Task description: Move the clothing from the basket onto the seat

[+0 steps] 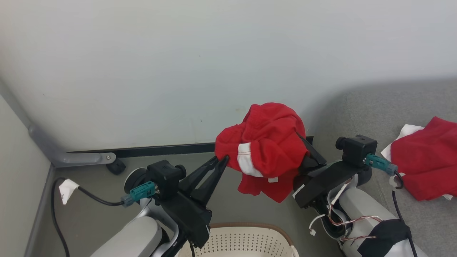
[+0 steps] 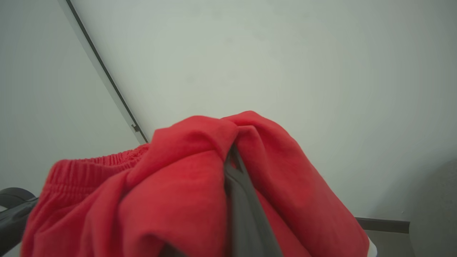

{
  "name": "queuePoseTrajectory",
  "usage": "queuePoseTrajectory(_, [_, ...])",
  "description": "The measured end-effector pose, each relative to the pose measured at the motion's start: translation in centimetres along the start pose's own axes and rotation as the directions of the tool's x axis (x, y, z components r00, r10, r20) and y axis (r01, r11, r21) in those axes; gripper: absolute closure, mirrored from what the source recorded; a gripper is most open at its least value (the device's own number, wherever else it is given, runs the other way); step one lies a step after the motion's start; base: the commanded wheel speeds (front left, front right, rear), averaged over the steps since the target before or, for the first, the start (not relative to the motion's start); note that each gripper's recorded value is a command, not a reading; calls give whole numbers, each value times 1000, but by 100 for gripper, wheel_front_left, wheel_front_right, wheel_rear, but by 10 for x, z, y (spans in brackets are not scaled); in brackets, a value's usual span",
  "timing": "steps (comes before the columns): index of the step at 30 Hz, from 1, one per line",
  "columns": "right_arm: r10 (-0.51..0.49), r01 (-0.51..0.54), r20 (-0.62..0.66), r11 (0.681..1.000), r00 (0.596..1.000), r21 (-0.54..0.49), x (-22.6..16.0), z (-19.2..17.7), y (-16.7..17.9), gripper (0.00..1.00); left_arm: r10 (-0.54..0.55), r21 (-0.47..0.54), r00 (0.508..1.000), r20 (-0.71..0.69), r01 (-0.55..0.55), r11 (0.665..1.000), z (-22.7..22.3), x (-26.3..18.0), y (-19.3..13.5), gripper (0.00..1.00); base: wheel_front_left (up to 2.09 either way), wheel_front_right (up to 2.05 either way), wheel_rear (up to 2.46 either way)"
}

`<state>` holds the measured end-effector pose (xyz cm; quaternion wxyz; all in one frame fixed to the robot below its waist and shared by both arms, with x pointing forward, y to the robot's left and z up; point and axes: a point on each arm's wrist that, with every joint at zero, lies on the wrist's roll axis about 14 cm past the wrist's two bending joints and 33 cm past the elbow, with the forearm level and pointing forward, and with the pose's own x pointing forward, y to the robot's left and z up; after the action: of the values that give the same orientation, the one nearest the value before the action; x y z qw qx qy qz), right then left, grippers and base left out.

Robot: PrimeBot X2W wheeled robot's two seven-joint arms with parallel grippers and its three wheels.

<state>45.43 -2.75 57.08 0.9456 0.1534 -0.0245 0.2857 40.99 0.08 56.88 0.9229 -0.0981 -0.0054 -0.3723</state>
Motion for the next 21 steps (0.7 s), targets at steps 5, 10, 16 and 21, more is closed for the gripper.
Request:
queuePoseTrajectory(5, [-9, 9, 21, 1000, 1000, 17, -4, 4, -1, 100, 8, -17, 1000, -1, -8, 1000, -5, -7, -1, 0, 0, 0, 0])
queuePoseTrajectory(10, [-44, 43, 43, 999, 998, 13, -15, 11, -14, 100, 23, -21, 1000, 5, -23, 1000, -7, -13, 0, 0, 0, 0, 0])
queuePoseTrajectory(16, [-83, 85, 87, 996, 993, -19, -30, 27, -30, 100, 44, -25, 999, -4, -44, 999, -15, -23, 3, 0, 0, 0, 0])
queuePoseTrajectory(21, [-128, 132, 110, 991, 986, -37, -50, 33, -45, 100, 14, -32, 1000, 13, -14, 999, -13, -20, -7, 0, 0, 0, 0])
